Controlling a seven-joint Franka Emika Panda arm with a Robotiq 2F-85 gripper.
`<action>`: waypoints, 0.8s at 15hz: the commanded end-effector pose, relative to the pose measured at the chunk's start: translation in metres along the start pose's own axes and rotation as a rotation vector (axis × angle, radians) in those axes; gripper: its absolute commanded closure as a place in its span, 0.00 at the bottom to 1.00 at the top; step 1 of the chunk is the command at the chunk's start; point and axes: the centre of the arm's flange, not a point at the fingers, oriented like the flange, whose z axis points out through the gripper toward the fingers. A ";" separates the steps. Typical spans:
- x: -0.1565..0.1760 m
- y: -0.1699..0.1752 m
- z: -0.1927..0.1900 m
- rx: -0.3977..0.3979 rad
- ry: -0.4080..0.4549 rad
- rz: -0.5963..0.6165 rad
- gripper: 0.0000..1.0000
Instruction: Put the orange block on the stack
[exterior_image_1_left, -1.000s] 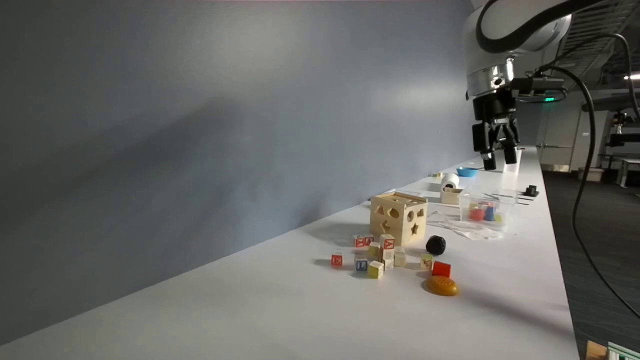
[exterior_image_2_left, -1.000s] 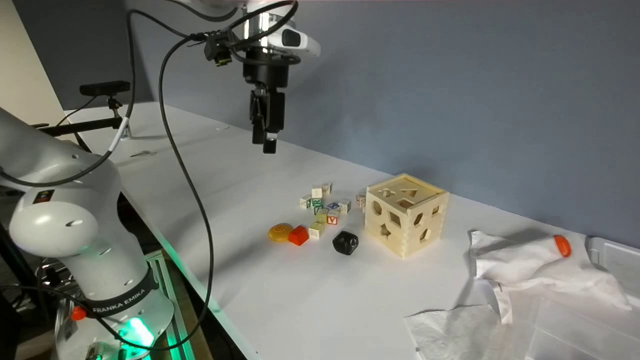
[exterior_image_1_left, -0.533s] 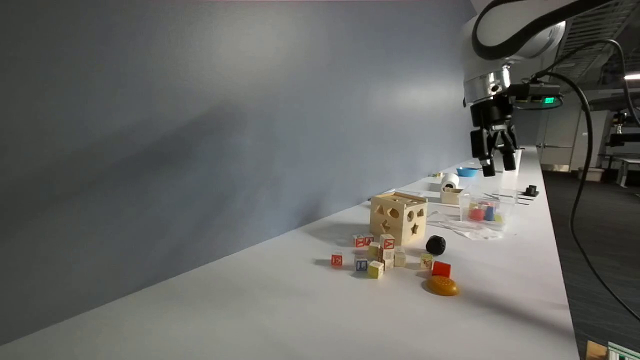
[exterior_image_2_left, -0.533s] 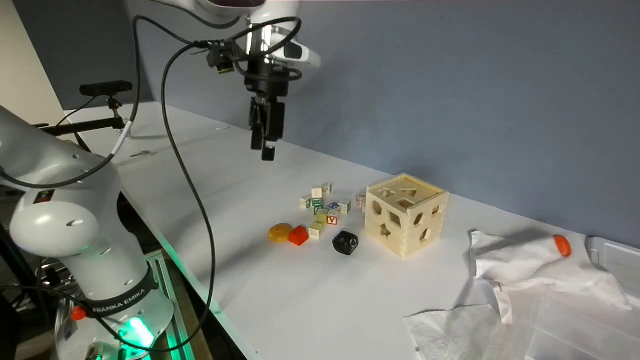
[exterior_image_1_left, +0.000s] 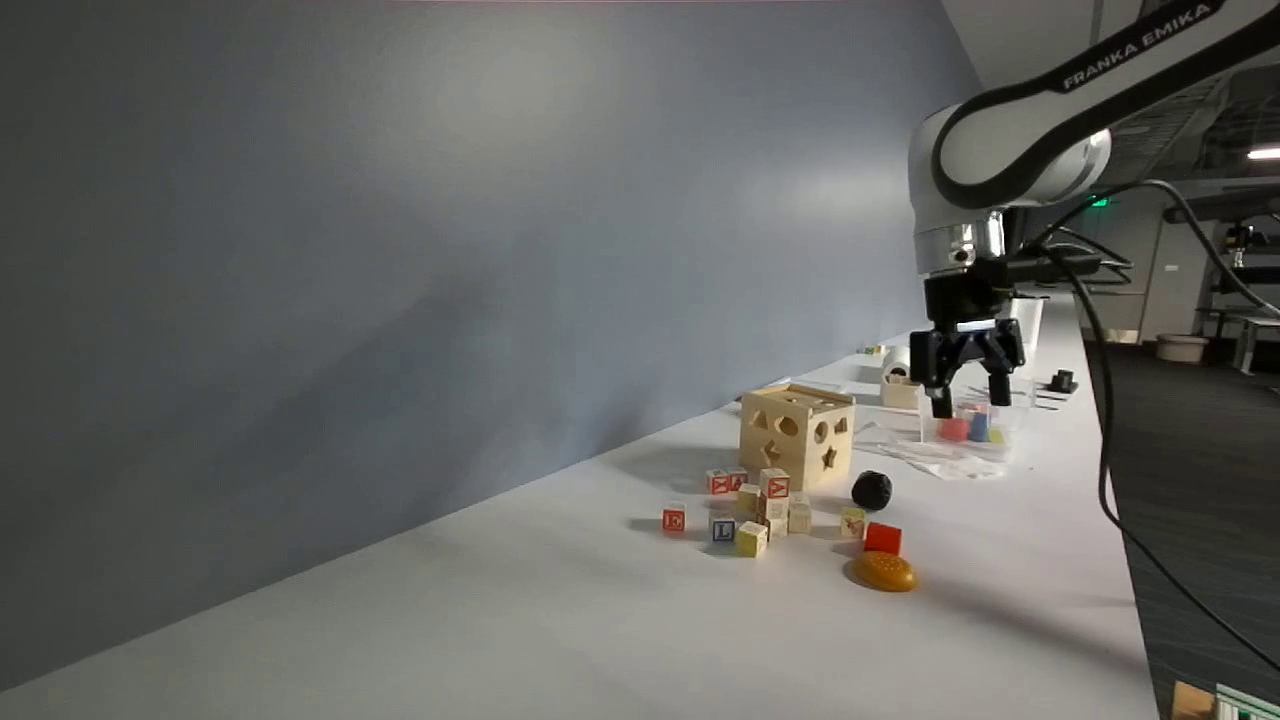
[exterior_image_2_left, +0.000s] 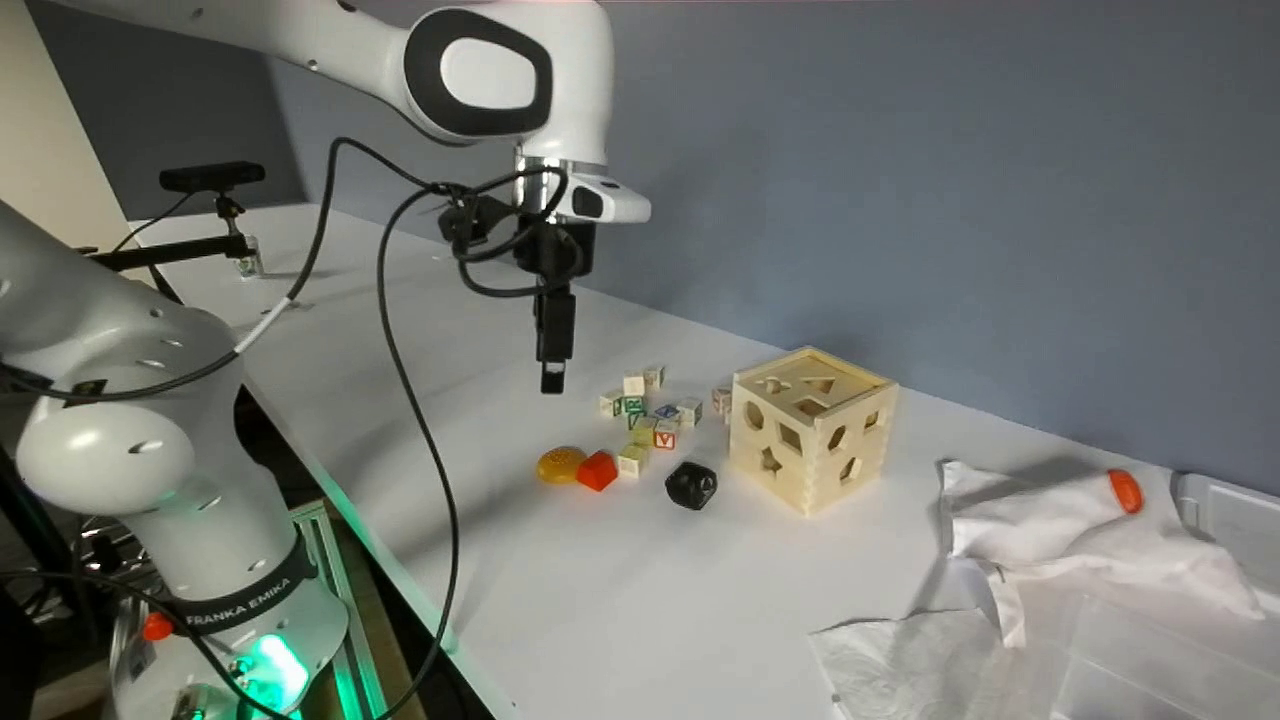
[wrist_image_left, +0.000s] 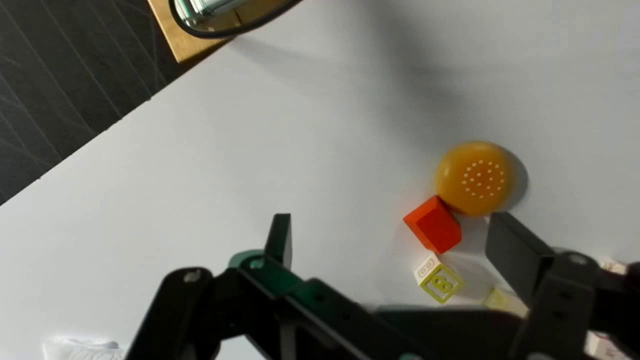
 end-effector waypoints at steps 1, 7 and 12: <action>0.004 -0.006 0.035 0.028 0.102 0.175 0.00; -0.004 -0.031 0.077 0.089 0.128 0.483 0.00; -0.005 -0.041 0.085 0.081 0.116 0.559 0.00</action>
